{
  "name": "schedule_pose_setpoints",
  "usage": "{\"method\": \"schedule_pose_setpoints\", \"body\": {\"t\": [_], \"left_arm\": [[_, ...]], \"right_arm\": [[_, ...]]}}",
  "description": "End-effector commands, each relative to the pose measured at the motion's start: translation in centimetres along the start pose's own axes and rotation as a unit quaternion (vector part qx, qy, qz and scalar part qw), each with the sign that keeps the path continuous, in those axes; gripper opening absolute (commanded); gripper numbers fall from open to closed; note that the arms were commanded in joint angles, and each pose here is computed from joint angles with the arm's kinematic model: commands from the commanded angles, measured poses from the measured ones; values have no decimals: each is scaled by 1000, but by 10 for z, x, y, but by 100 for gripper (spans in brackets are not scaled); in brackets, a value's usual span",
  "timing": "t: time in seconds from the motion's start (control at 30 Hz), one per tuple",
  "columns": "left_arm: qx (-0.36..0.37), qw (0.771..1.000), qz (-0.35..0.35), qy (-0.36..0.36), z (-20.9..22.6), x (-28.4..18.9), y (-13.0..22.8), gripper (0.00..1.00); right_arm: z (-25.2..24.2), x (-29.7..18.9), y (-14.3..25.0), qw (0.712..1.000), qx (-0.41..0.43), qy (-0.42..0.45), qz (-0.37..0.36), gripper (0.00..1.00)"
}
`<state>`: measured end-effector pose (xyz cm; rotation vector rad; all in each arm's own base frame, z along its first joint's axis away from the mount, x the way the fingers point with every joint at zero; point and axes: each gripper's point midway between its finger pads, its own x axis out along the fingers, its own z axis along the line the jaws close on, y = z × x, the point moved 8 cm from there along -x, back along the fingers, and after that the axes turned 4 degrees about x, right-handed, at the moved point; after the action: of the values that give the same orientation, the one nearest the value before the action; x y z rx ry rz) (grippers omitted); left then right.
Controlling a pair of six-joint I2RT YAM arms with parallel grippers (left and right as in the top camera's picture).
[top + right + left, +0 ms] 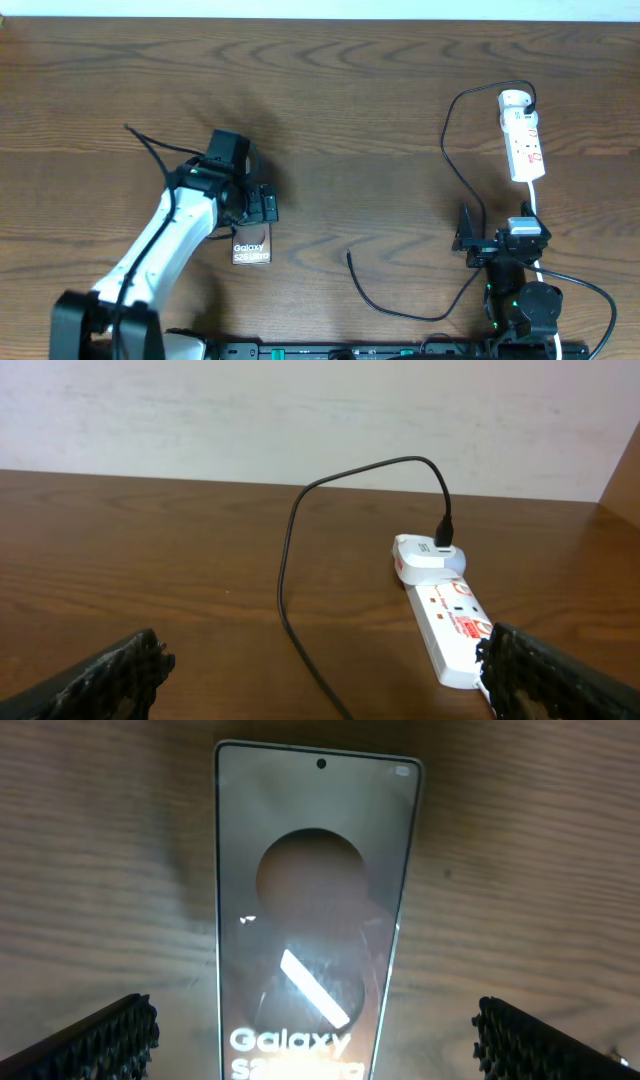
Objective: Plug charger to phone and switch on socket
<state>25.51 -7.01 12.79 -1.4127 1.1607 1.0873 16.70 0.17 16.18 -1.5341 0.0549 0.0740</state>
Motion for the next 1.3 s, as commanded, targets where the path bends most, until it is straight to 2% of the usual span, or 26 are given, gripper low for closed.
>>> {"method": "schedule_pose_setpoints", "body": {"t": [0.0, 0.33, 0.57, 0.8, 1.27], "left_arm": [[-3, 1000, 30, -5, 0, 18, 2, 100], [-5, 997, 71, -18, 3, 51, 1, 100], [-5, 997, 69, -18, 3, 52, 0, 100], [14, 997, 58, -54, 9, 52, -2, 100], [28, 997, 53, -53, 7, 52, -3, 100]], "right_arm": [[1, 0, 1, 1000, -4, -3, 1, 99], [1, 0, 1, 1000, -4, -3, 1, 99], [1, 0, 1, 1000, -4, -3, 1, 99], [1, 0, 1, 1000, -4, -3, 1, 99], [1, 0, 1, 1000, -4, -3, 1, 99]]}}
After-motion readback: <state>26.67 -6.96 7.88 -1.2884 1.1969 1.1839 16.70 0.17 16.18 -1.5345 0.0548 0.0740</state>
